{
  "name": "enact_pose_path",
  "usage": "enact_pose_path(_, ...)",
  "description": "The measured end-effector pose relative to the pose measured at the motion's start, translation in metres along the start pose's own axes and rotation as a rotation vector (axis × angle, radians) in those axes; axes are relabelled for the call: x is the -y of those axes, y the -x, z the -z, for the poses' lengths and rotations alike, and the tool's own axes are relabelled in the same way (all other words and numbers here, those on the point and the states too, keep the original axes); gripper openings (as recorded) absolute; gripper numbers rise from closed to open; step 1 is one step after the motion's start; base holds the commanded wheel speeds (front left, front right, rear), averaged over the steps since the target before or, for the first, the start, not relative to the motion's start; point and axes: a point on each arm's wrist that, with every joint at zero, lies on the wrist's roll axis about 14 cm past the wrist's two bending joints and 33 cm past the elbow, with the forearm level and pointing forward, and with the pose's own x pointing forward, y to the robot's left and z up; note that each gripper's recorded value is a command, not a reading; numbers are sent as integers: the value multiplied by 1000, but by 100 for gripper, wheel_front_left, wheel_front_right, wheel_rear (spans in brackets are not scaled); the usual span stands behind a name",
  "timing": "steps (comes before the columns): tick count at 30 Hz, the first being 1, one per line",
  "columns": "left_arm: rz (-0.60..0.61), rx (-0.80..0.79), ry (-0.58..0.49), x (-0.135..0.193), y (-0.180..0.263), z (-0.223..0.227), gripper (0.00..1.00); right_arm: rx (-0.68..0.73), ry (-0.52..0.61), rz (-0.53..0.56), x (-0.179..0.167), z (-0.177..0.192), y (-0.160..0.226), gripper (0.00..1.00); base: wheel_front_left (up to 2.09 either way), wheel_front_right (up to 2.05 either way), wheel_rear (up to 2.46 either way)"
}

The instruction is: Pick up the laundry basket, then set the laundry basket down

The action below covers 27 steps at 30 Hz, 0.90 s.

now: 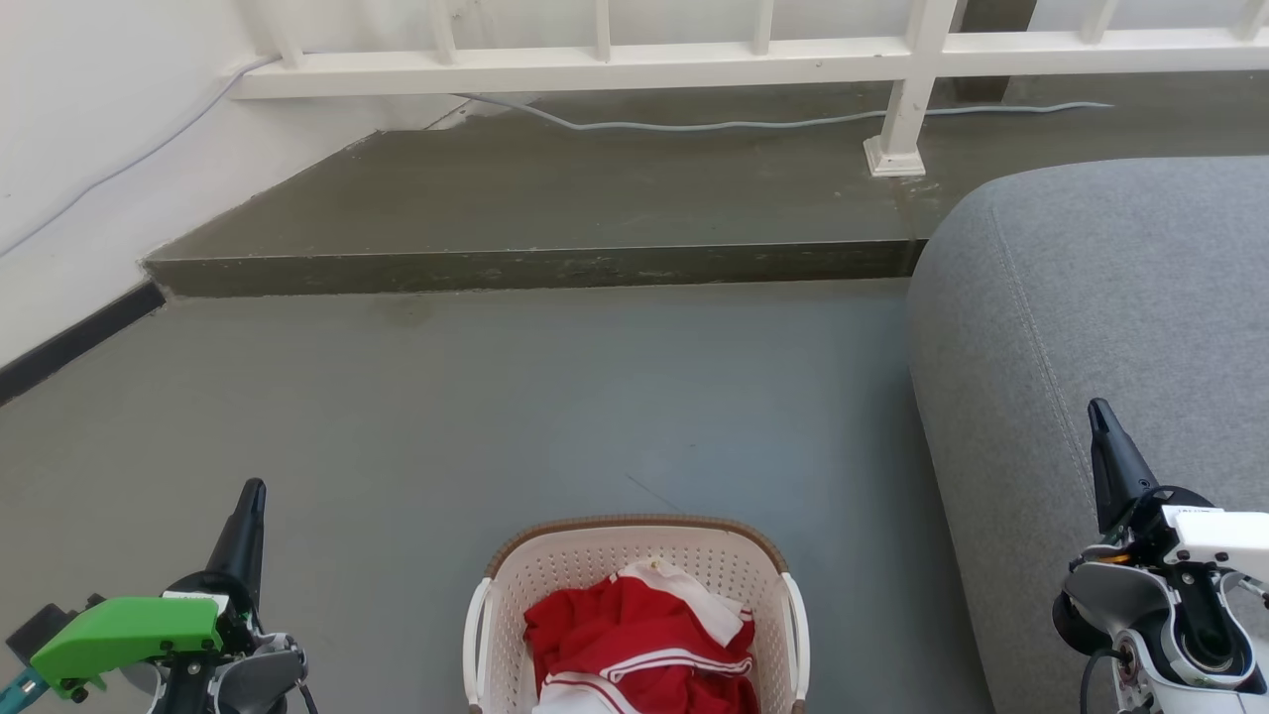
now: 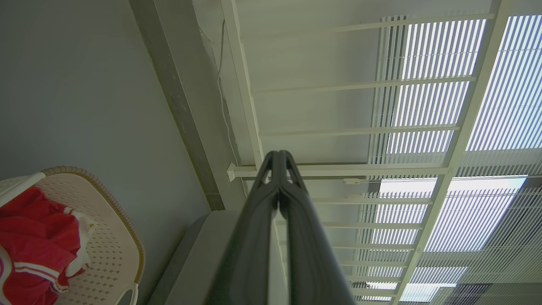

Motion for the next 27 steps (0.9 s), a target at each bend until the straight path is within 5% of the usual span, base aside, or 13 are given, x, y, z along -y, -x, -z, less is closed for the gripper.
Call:
enact_pose_path(9,0,0,0,0,0,0,0,1,0,0,0,0,0,0,0,0,0)
enact_pose_path(10,0,0,0,0,0,0,100,1,0,0,0,0,0,100,0,0,0)
enact_pose_path(11,-5,0,1,-2,0,0,0,1,-1,6,2,0,1,0,0,0,0)
enact_pose_path(12,-19,-1,3,-6,2,1,0,2,-4,21,7,0,2,0,0,0,0)
enact_pose_path(13,-38,-2,8,-13,4,2,100,3,-10,42,14,1,5,100,0,0,0)
enact_pose_path(27,-55,3,11,-19,9,8,100,8,-10,65,22,7,11,100,0,0,0)
